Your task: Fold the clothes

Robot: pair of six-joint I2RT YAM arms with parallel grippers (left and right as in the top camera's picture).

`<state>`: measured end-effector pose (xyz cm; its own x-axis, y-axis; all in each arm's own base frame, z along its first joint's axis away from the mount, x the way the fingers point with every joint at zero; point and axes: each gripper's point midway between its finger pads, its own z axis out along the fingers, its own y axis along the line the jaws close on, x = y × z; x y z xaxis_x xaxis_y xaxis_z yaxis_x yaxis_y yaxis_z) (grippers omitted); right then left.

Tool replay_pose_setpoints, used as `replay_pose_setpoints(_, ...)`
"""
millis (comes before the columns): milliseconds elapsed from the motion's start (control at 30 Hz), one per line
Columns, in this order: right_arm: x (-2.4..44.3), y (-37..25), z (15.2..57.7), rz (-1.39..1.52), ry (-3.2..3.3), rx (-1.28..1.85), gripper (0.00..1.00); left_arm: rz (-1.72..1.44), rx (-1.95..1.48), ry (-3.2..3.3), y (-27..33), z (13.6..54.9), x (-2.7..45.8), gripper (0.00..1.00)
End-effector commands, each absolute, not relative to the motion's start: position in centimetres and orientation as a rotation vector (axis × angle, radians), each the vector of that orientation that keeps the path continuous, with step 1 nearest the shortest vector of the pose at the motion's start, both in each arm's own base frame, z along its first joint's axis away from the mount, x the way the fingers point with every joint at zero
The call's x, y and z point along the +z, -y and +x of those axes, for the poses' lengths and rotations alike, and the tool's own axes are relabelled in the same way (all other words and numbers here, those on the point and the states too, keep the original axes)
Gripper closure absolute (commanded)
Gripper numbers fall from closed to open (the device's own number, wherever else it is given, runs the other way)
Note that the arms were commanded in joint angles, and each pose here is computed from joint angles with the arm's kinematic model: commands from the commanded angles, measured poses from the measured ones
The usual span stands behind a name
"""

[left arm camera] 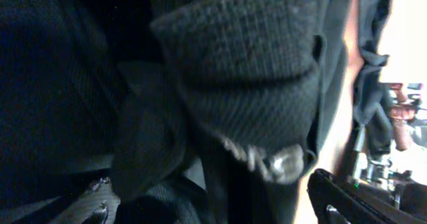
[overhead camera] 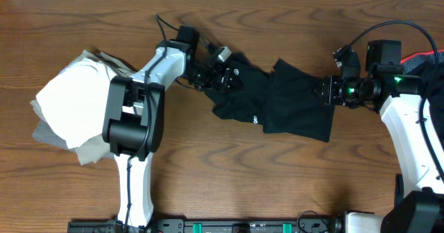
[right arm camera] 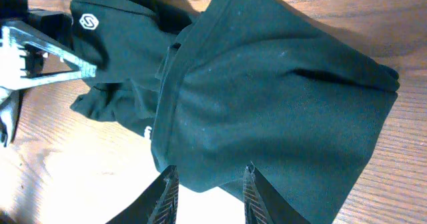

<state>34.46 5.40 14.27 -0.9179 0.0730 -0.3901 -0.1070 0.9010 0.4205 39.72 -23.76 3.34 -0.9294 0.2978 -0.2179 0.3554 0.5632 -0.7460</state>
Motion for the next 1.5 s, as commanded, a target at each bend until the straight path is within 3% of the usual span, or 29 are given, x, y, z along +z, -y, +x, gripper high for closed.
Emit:
replay_pose_setpoints(0, 14.7, -5.1, 34.7, -0.044, -2.646, 0.610, 0.69, 0.454, -1.193, -2.822, 22.7, 40.4, 1.3, 0.09)
replay_pose_setpoints(233, 14.7, -5.1, 34.7, -0.044, -2.645, 0.610, 0.69, 0.336, -1.279, -2.755, 21.5, 41.9, 4.1, 0.07)
replay_pose_setpoints(400, 14.7, -5.1, 34.7, -0.045, -2.644, 0.609, 0.69, 0.295, -1.237, -2.688, 19.2, 43.5, 6.5, 0.01)
replay_pose_setpoints(600, 14.7, -5.1, 34.7, -0.044, -2.645, 0.609, 0.70, 0.252, -1.001, -2.764, 16.8, 44.6, 4.1, 0.02)
replay_pose_setpoints(767, 14.7, -5.1, 34.7, -0.045, -2.644, 0.609, 0.70, 0.246, -0.996, -2.761, 16.9, 45.0, 2.9, 0.02)
replay_pose_setpoints(1100, 14.7, -5.1, 34.7, -0.044, -2.646, 0.610, 0.71, 0.234, -1.317, -2.741, 19.4, 43.4, 1.7, 0.02)
replay_pose_setpoints(1467, 14.7, -5.1, 34.6, -0.044, -2.648, 0.610, 0.72, 0.283, -1.404, -2.721, 21.3, 42.5, 2.4, 0.02)
